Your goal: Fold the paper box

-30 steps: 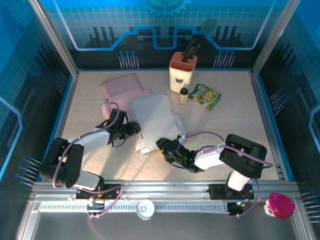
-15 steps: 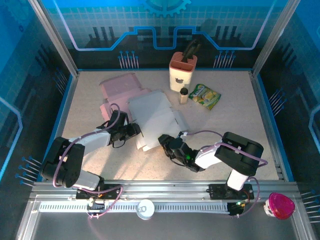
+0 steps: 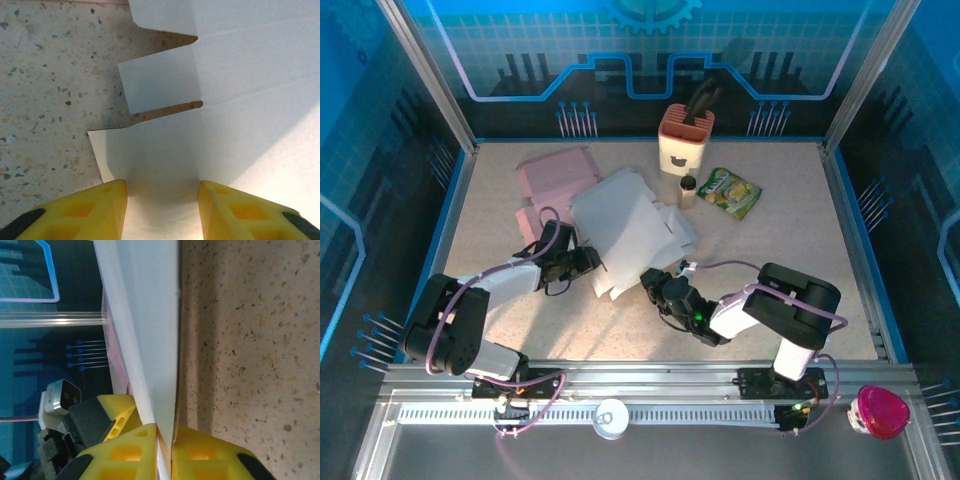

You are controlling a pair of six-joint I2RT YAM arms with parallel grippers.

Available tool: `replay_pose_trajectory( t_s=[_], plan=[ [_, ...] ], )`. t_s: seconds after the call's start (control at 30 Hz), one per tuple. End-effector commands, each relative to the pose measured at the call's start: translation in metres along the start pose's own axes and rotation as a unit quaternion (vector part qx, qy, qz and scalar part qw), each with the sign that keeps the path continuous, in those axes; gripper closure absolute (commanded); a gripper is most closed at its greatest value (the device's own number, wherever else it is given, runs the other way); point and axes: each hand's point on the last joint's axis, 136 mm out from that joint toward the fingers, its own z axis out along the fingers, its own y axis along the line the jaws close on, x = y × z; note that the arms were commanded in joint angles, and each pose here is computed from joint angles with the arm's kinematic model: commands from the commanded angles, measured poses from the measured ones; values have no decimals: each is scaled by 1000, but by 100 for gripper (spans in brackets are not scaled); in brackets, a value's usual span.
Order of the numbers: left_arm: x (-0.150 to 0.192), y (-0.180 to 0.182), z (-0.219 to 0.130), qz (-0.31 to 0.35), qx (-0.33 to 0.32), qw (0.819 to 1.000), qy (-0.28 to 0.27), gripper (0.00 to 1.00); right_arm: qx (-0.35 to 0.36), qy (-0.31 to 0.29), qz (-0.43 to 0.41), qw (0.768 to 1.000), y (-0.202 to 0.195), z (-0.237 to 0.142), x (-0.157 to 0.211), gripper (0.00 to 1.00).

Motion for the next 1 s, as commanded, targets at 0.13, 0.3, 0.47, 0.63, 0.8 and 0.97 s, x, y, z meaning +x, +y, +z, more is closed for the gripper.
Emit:
replay_pose_trajectory(
  t_s=[0.13,0.3,0.47,0.63,0.8,0.97],
  plan=[
    [1,-4,-22,32,-21,999,-18,42,-42,-26,1,999,36,1,-11,100],
    [-10,-38,-81,122,-33,985,-116,33,-46,-19,-15,999,70,-9,-13,100],
    [-12,-67,-144,240,-50,940,-236,35,-70,-1,-31,997,130,-20,-18,100],
    [-14,-91,-197,318,-49,883,-341,35,-92,5,-57,994,192,-33,-33,100],
    [-11,-119,-225,399,-27,822,-406,26,-105,20,-72,992,242,-52,-43,100],
    [-13,-133,-230,447,-33,782,-434,25,-96,27,-85,991,263,-77,-47,100]
  ],
)
